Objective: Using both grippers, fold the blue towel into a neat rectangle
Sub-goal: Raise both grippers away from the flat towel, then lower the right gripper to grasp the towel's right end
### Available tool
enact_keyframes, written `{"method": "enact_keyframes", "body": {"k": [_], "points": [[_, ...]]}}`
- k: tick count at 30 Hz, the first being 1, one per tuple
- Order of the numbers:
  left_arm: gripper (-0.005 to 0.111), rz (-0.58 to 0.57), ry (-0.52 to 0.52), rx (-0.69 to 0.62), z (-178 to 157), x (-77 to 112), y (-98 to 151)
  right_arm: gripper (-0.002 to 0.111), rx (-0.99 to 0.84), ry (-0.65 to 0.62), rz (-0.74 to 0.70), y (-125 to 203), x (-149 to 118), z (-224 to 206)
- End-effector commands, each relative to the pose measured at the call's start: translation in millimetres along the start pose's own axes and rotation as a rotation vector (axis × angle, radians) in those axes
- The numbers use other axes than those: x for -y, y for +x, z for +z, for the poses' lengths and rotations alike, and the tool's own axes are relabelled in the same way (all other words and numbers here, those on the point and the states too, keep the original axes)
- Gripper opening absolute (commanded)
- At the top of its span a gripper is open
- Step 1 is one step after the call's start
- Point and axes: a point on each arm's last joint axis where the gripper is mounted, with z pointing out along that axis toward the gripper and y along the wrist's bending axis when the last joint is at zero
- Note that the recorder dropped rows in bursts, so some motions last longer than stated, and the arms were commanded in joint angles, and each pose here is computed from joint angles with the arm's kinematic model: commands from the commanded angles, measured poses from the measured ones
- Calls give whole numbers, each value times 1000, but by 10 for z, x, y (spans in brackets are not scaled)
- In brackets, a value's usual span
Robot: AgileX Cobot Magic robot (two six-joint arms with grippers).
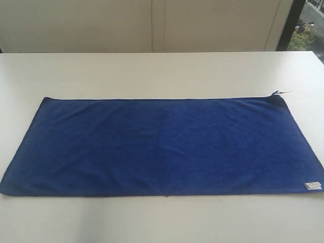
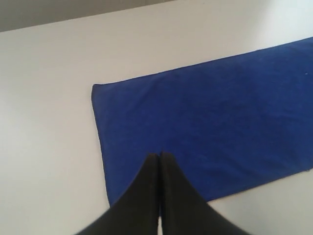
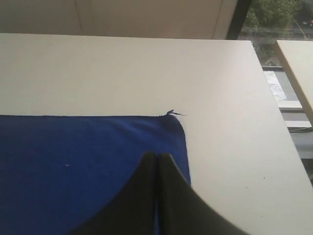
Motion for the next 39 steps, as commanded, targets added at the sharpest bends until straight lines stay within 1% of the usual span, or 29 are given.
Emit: {"method": "enact_keyframes", "body": {"k": [1,4,8,10,12,14,17,19,21,24,27,29,34,37,39], "points": [[0,5,-3,-15,-5,11,107,0,-21,-11,22,111,-11,123],[0,7,1,-26,-9,16,119,0,-85,-9,49,142,-10,278],[0,7,1,-26,-9,16,119,0,-164,-3,56,67,-5,584],[0,7,1,-26,-9,16,119,0,-244,5,50,45,12,785],[0,7,1,-26,-9,16,119,0,-366,18,53,65,53,1036],[0,7,1,-26,-9,16,119,0,-483,35,65,85,127,1278],[0,7,1,-26,-9,16,119,0,-634,40,36,109,254,1550],[0,7,1,-26,-9,16,119,0,-716,43,29,172,356,1688],[0,7,1,-26,-9,16,119,0,-761,51,56,270,445,1833],[0,7,1,-26,-9,16,119,0,-771,33,76,408,492,2017],[0,7,1,-26,-9,16,119,2,-766,3,57,512,486,2174],[0,7,1,-26,-9,16,119,6,-772,-17,26,583,485,2254],[0,7,1,-26,-9,16,119,23,-767,-23,0,673,495,2367],[0,7,1,-26,-9,16,119,31,-761,-27,-21,713,501,2418],[0,7,1,-26,-9,16,119,33,-754,-25,-24,729,505,2445]]}}
